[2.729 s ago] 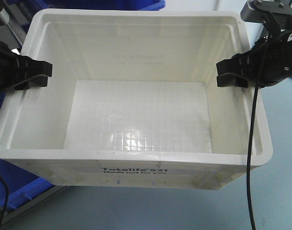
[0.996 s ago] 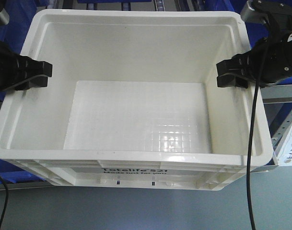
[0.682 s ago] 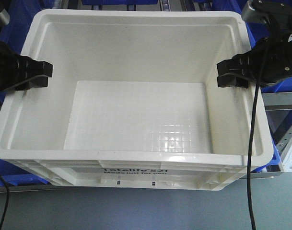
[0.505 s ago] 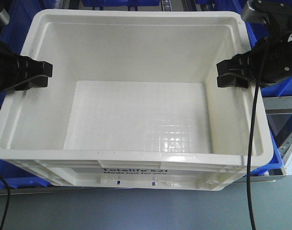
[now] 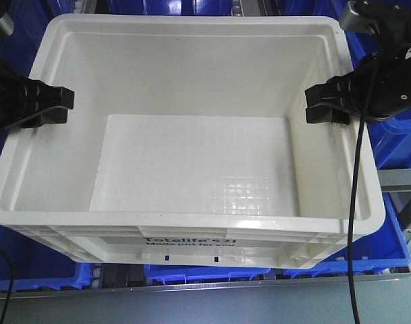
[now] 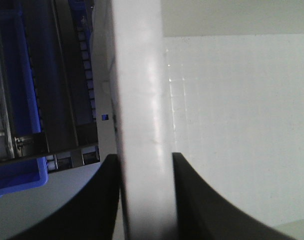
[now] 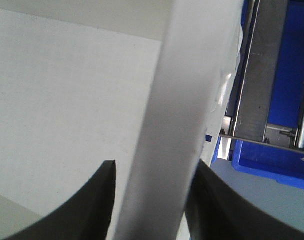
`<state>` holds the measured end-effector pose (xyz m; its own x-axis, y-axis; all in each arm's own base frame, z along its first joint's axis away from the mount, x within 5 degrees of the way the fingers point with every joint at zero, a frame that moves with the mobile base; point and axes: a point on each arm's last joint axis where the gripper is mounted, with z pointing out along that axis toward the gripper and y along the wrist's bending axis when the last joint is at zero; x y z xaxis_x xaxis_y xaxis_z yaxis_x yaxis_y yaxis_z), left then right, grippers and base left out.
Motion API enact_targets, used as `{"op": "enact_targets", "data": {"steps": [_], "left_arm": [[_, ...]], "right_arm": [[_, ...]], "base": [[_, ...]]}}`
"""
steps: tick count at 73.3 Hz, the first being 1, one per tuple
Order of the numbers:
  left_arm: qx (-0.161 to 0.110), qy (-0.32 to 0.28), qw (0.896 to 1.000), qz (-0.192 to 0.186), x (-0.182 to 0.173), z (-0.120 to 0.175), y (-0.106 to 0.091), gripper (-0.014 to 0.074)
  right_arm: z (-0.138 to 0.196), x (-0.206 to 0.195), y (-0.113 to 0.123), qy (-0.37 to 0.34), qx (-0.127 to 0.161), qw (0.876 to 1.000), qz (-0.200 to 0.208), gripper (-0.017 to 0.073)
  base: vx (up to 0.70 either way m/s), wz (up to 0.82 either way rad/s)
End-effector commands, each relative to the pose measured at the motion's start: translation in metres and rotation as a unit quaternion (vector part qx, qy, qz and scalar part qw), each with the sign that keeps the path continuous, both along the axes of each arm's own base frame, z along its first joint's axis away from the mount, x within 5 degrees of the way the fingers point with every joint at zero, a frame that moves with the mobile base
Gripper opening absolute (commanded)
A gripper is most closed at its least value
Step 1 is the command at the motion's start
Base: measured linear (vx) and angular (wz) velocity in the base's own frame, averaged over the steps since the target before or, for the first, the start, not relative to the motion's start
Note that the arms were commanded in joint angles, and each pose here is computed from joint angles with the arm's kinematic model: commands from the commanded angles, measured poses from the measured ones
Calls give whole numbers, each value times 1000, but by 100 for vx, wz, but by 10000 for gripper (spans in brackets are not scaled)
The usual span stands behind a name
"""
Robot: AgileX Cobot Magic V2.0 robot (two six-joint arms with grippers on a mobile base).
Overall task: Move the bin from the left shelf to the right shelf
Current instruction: 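Carry the tote while the base turns to face the other shelf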
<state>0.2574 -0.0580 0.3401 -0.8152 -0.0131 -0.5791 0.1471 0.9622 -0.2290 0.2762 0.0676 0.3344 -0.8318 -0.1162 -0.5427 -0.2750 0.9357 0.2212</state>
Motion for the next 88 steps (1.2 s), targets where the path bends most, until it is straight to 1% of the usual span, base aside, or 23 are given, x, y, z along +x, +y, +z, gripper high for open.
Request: {"op": "enact_targets", "data": {"steps": [1,44,88], "left_arm": [[-15,-86,996,-3,-3,30,0,2],[-15,-86,996,-3,-3,30,0,2],[-15,-86,996,-3,-3,30,0,2]], "right_arm": [[28,-1,-3,-82,3,997,0,-5],[28,-1,-3,-82,3,997,0,-5],[28,-1,-3,-82,3,997,0,-5]], "base": [[18,3],[17,2],[9,1]]}}
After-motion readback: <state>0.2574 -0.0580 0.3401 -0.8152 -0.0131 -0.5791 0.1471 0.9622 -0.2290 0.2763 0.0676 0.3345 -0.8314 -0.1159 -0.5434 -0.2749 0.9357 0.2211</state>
